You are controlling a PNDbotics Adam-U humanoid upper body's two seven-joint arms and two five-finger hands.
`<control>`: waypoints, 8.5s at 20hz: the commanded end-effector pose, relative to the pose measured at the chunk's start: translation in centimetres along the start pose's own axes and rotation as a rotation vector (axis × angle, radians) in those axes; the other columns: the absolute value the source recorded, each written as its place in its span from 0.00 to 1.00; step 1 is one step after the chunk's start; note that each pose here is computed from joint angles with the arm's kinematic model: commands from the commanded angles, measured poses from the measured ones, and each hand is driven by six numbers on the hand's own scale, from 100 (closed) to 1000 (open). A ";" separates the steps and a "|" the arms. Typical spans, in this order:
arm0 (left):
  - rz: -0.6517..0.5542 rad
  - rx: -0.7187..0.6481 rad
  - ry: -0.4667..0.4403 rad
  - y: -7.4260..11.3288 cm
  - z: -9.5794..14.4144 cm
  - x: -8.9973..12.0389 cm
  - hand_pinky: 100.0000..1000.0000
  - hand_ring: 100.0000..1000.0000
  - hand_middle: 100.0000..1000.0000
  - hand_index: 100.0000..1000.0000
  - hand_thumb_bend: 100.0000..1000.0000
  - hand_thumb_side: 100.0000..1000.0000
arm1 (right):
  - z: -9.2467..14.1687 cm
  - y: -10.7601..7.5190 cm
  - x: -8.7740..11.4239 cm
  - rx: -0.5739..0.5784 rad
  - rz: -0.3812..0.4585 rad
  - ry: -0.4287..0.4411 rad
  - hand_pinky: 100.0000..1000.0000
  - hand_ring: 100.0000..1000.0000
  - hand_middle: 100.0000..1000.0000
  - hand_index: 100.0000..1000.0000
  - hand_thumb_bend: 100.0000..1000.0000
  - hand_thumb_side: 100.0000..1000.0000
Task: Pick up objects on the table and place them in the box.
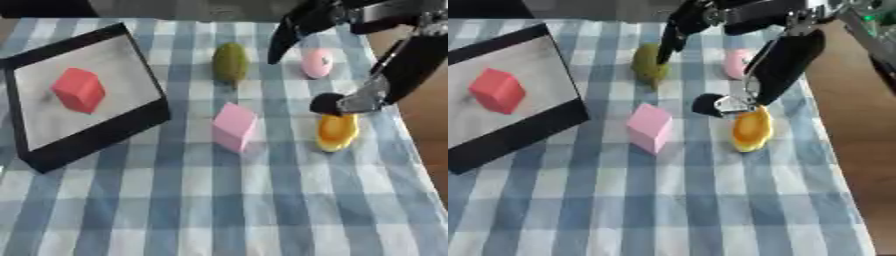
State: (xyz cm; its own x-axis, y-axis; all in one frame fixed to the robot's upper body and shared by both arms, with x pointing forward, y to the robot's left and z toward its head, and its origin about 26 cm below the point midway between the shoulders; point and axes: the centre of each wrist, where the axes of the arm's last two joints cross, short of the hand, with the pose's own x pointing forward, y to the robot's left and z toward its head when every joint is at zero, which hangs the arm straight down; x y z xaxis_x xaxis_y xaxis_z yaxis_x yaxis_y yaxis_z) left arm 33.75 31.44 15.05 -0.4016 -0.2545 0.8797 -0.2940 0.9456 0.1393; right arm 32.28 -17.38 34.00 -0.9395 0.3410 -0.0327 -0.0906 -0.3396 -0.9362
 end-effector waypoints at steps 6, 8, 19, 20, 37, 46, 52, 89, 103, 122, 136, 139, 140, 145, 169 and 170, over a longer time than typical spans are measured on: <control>-0.044 0.040 -0.031 1.7 -0.7 0.7 0.79 0.87 0.79 0.85 0.00 0.86 | -4.6 -0.3 -0.7 0.052 0.117 -0.015 0.88 0.81 0.80 0.87 0.24 0.43; -0.050 0.049 -0.027 2.0 -0.7 0.6 0.79 0.87 0.79 0.85 0.00 0.86 | -5.6 -0.1 -1.1 0.065 0.139 -0.012 0.88 0.81 0.81 0.87 0.26 0.42; -0.067 0.053 -0.006 2.5 -0.6 0.1 0.79 0.87 0.79 0.85 0.00 0.86 | -9.1 1.7 -2.9 0.146 0.207 -0.014 0.89 0.83 0.82 0.88 0.32 0.39; -0.067 0.054 -0.005 2.5 -0.6 0.1 0.79 0.87 0.79 0.85 0.00 0.86 | -9.5 1.9 -3.0 0.158 0.214 -0.015 0.89 0.83 0.82 0.88 0.33 0.40; -0.070 0.051 0.012 2.6 -0.2 -0.3 0.80 0.87 0.79 0.85 0.00 0.86 | -11.1 3.9 -3.4 0.192 0.234 -0.028 0.89 0.83 0.83 0.88 0.30 0.36; -0.077 0.057 0.021 2.9 -0.1 -0.5 0.80 0.87 0.79 0.85 0.00 0.86 | -11.3 4.4 -3.5 0.215 0.277 0.001 0.89 0.84 0.83 0.88 0.30 0.35; -0.073 0.056 0.021 2.9 0.0 -0.6 0.80 0.87 0.79 0.85 0.00 0.86 | -11.7 5.2 -3.7 0.252 0.296 0.004 0.89 0.84 0.83 0.88 0.31 0.33; -0.038 0.049 0.008 2.2 -0.3 -0.3 0.80 0.88 0.79 0.85 0.00 0.86 | -13.3 10.4 -6.4 0.403 0.253 0.004 0.89 0.84 0.83 0.87 0.31 0.18; -0.035 0.040 0.004 2.1 -0.4 -0.1 0.80 0.88 0.79 0.85 0.00 0.86 | -12.9 8.4 -5.4 0.341 0.271 -0.001 0.88 0.84 0.82 0.88 0.36 0.15; -0.032 0.041 0.005 2.1 -0.3 -0.2 0.81 0.88 0.79 0.85 0.00 0.86 | -12.3 8.9 -5.6 0.310 0.230 -0.005 0.84 0.72 0.53 0.63 0.15 0.00; -0.038 0.058 -0.011 2.5 -0.5 0.2 0.81 0.88 0.79 0.85 0.00 0.85 | -6.7 -0.2 -1.6 -0.064 0.269 0.069 0.81 0.65 0.43 0.52 0.00 0.00; -0.035 0.066 -0.022 2.5 -0.6 0.5 0.81 0.88 0.79 0.85 0.00 0.85 | -6.1 -2.1 -0.8 -0.131 0.294 0.077 0.81 0.64 0.43 0.52 0.05 0.00; -0.035 0.068 -0.023 2.5 -0.6 0.5 0.81 0.88 0.79 0.85 0.00 0.85 | -6.0 -2.6 -0.5 -0.153 0.298 0.079 0.81 0.64 0.43 0.52 0.06 0.00; -0.026 0.089 -0.074 2.9 -1.3 1.9 0.81 0.88 0.79 0.85 0.00 0.83 | -6.5 -4.1 -0.1 -0.166 0.338 0.109 0.80 0.64 0.44 0.52 0.08 0.00; 0.016 0.282 -0.359 6.4 -4.6 9.4 0.81 0.87 0.79 0.85 0.00 0.77 | -12.4 -4.0 -5.0 -0.206 0.357 0.268 0.79 0.62 0.44 0.53 0.12 0.00; 0.015 0.280 -0.364 6.3 -4.7 9.6 0.81 0.87 0.79 0.85 0.00 0.77 | -12.7 -3.8 -5.2 -0.213 0.354 0.271 0.79 0.61 0.44 0.53 0.12 0.00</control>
State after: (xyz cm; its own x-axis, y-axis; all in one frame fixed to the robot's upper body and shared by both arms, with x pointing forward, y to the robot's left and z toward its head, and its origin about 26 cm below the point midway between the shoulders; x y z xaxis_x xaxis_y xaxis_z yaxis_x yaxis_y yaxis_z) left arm 32.62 35.56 24.74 -0.6449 -0.3065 0.7001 -0.4784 0.8763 -0.0570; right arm 41.72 -6.89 32.35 -0.7912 0.4564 -0.4071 0.2833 -0.3165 -0.9053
